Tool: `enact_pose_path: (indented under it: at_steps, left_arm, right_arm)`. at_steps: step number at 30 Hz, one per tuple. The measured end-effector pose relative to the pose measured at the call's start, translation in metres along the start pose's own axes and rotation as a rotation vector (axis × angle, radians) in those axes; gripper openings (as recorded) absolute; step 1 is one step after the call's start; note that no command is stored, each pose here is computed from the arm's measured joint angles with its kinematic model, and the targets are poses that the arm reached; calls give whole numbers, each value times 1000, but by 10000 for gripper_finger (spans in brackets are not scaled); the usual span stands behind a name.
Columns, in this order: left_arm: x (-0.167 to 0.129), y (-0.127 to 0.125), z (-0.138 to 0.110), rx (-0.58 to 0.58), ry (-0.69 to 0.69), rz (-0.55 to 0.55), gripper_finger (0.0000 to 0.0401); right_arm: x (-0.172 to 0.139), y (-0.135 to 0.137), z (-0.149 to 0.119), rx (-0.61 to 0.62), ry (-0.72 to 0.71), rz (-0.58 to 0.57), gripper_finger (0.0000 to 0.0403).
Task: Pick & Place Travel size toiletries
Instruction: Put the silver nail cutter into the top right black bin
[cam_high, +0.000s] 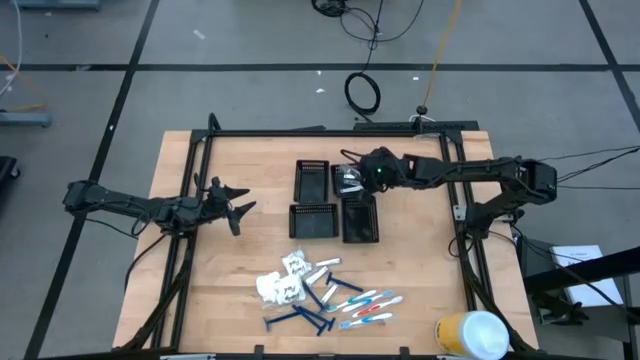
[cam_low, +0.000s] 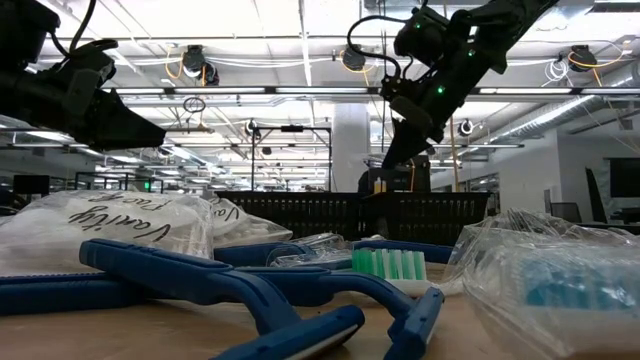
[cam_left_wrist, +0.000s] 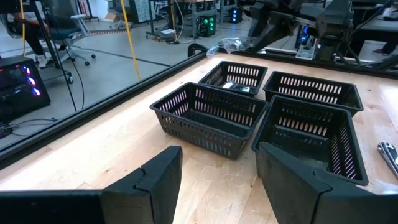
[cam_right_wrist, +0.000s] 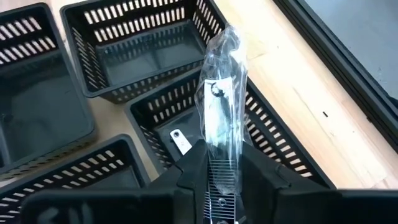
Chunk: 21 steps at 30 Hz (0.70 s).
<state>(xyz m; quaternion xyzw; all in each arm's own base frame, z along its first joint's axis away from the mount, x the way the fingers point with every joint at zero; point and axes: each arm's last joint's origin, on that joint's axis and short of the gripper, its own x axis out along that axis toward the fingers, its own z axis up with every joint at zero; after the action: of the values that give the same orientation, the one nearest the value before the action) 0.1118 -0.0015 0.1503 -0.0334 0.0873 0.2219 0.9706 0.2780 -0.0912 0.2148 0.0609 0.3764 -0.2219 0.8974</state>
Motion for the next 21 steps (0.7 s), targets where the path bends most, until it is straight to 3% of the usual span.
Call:
enact_pose_path:
  at_steps: [14,17,21]
  left_arm:
    - [0,0,0,0,0,0,209]
    - [0,0,0,0,0,0,209]
    - [0,0,0,0,0,0,209]
  right_arm:
    - [0,3,4,15,-41,14,119]
    - [-6,19,8,-56,-101,80,118]
    - [-19,59,12,-215,-215,209,111]
